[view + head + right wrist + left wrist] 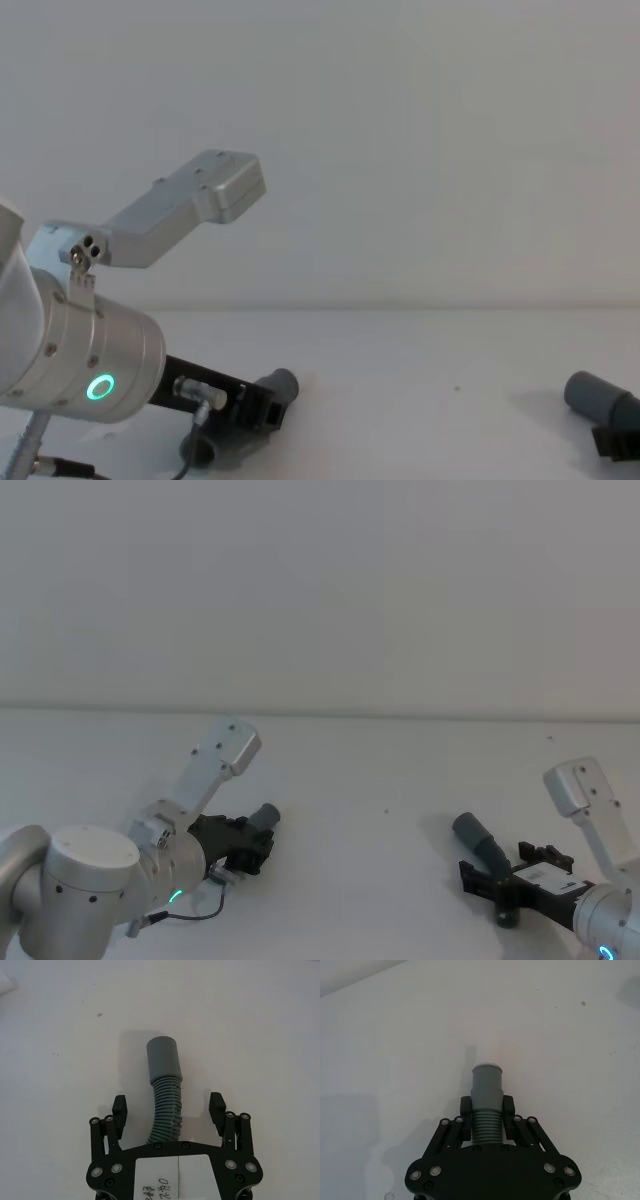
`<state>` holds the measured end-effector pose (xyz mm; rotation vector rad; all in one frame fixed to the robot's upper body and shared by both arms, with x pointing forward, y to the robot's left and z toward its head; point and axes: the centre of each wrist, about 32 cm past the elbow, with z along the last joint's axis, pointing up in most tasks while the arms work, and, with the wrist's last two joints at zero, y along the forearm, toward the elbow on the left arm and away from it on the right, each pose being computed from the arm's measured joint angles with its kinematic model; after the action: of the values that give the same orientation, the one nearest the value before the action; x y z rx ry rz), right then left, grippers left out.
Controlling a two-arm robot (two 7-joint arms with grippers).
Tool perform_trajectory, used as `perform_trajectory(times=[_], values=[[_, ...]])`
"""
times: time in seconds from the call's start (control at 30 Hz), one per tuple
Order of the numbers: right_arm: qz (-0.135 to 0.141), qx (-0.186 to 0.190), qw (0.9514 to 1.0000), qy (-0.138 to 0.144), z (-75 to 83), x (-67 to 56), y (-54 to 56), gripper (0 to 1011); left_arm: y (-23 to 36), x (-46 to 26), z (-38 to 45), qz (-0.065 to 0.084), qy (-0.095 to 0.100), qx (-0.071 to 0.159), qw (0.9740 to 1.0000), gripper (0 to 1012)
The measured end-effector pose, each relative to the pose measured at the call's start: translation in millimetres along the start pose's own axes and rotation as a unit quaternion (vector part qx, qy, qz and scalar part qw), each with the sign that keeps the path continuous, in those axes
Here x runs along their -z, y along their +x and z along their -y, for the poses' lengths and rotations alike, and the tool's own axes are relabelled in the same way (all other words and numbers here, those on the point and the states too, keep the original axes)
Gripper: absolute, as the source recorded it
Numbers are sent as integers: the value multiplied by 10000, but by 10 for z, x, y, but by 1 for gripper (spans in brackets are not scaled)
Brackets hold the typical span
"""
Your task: Use both hands to pick up one end of the pipe from the table, align the ends, and insert them.
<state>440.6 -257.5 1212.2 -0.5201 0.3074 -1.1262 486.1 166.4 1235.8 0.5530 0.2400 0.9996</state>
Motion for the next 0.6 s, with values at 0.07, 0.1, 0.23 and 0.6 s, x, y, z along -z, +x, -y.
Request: perform_trajectory(times=[0.07, 0.1, 0.23, 0.6], values=[[0, 1, 10000, -4, -1, 0, 2, 930, 0, 0, 0, 0, 0, 0, 10000, 351], [1, 1, 10000, -5, -2, 0, 2, 916, 0, 0, 0, 0, 0, 0, 10000, 348], [0, 0, 10000, -10, -3, 0, 3, 858, 0, 0, 0, 0, 0, 0, 10000, 351], [1, -2, 10000, -18, -6, 0, 4, 489, 0, 0, 0, 0, 0, 0, 10000, 348]])
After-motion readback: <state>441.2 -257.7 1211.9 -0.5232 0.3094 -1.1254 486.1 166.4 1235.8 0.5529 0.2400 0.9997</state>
